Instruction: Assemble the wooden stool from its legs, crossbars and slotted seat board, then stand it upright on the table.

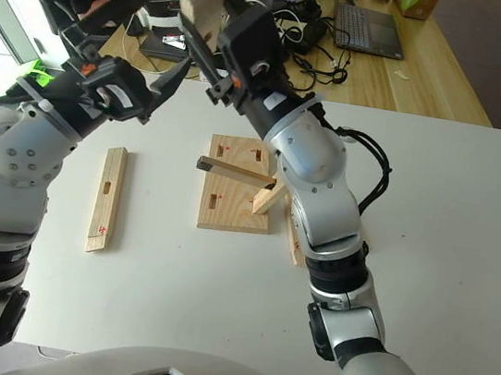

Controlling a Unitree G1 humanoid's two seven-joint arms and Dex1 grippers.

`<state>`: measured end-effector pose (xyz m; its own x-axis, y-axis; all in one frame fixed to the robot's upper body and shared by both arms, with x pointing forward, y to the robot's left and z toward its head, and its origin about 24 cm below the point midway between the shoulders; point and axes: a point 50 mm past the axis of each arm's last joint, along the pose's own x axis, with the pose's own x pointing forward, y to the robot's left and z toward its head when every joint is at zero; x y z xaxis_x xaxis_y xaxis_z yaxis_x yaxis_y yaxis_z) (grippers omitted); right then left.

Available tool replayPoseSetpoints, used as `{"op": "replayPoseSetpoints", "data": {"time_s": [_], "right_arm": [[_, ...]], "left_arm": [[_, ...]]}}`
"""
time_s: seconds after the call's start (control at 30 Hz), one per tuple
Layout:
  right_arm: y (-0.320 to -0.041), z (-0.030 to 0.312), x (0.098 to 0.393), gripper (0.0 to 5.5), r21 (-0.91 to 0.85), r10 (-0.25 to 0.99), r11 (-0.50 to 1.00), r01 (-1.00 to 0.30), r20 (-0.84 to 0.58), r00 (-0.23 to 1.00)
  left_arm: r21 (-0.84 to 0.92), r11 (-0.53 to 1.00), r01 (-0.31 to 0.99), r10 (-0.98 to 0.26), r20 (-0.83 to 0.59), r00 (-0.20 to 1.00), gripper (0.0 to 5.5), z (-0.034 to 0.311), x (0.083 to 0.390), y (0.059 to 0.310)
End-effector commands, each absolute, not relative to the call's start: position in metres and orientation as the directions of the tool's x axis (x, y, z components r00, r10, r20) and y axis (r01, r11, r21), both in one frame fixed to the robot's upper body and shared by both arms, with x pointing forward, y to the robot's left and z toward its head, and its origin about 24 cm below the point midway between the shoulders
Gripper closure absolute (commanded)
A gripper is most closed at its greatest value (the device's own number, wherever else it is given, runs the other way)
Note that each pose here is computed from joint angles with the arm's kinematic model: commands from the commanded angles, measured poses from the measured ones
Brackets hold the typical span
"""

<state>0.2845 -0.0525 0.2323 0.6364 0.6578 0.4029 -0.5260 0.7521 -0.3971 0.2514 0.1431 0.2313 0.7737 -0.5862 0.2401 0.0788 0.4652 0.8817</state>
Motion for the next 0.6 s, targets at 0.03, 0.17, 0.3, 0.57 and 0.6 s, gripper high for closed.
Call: {"op": "replayPoseSetpoints", "data": {"time_s": [0.03,0.17,0.3,0.57,0.6], "right_arm": [[-0.063,0.232,0.296,3.50,-0.362,0.558,0.827,-0.431,0.424,0.714],[-0.066,0.228,0.300,3.50,-0.336,0.514,0.854,-0.398,0.422,0.747],[-0.057,0.226,0.297,3.50,-0.328,0.538,0.841,-0.431,0.417,0.733],[-0.037,0.224,0.282,3.50,-0.320,0.620,0.785,-0.531,0.412,0.667],[-0.036,0.224,0.281,3.50,-0.320,0.626,0.779,-0.539,0.412,0.662]], "left_arm": [[0.824,0.535,0.184,-0.627,0.242,0.740,1.96,0.235,0.240,0.144],[0.728,0.628,0.274,-0.659,0.311,0.684,1.96,0.247,0.232,0.135],[0.634,0.714,0.297,-0.626,0.389,0.675,1.96,0.258,0.234,0.128],[0.571,0.770,0.284,-0.565,0.405,0.719,1.96,0.256,0.246,0.123],[0.578,0.764,0.287,-0.569,0.395,0.721,1.96,0.254,0.247,0.122]]}}
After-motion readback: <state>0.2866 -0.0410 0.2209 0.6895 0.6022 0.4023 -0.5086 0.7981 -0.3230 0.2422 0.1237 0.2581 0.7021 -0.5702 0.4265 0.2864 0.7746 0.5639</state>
